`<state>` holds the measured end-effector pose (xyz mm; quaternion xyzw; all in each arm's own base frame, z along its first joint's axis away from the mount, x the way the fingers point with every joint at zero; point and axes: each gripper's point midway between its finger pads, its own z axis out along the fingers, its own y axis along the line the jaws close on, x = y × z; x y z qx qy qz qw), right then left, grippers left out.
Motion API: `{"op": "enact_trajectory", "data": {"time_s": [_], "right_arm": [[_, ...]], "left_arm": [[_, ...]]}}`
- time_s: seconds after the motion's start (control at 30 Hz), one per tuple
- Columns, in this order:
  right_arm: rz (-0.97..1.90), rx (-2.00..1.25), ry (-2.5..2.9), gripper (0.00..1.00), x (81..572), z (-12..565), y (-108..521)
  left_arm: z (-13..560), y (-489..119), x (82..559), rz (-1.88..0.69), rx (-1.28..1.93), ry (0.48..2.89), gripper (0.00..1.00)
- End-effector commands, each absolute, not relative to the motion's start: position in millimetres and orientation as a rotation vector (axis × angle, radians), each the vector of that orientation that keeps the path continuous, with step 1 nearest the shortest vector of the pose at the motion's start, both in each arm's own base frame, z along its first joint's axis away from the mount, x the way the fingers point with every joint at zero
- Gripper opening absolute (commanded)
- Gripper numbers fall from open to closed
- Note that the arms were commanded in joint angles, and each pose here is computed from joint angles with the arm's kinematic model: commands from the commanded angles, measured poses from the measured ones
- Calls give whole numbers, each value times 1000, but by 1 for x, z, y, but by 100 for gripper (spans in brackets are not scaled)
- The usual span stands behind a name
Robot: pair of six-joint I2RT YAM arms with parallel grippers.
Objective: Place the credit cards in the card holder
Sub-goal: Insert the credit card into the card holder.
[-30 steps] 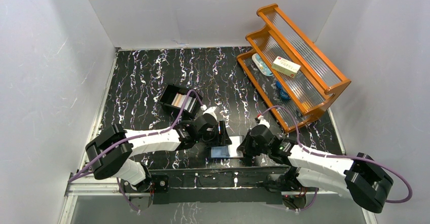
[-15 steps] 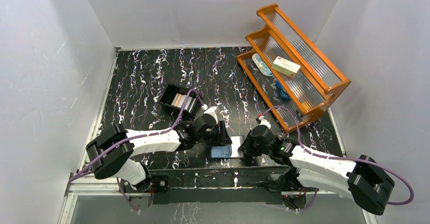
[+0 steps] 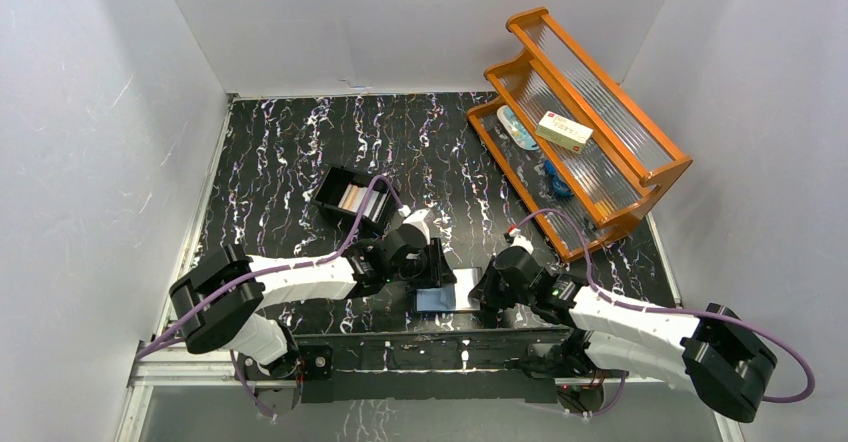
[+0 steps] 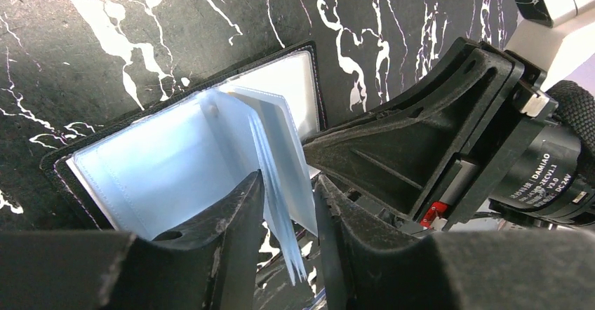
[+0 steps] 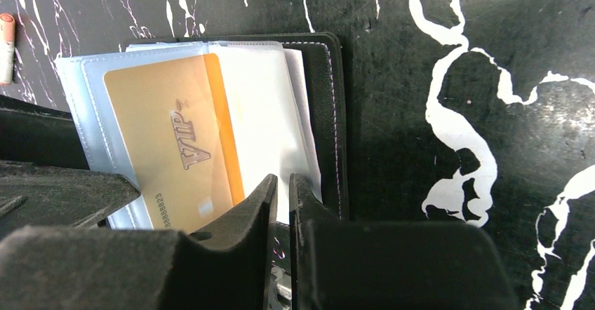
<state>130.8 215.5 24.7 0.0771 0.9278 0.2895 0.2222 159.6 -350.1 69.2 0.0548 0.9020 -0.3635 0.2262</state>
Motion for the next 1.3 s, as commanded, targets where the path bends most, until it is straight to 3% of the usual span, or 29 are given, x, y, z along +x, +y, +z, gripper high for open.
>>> {"op": "enact_trajectory", "data": {"time_s": [0.0,0.13,0.47,0.57,0.93,1.13,1.27], "right_arm": [[810,196,2541,20,135,28,219],[816,200,2540,20,135,29,220],[817,203,2543,20,135,29,220],[817,200,2544,20,135,30,220],[819,208,2544,20,135,30,220],[824,190,2541,20,136,33,223],[815,199,2505,23,141,47,221]], "left_arm": [[82,-350,159,-1029,166,2436,28],[83,-349,158,-1038,158,2429,26],[91,-350,158,-1056,163,2396,39],[89,-349,158,-1058,165,2388,30],[95,-352,157,-1104,168,2356,20],[78,-353,157,-1046,201,2408,0],[63,-346,156,-979,184,2462,0]]}}
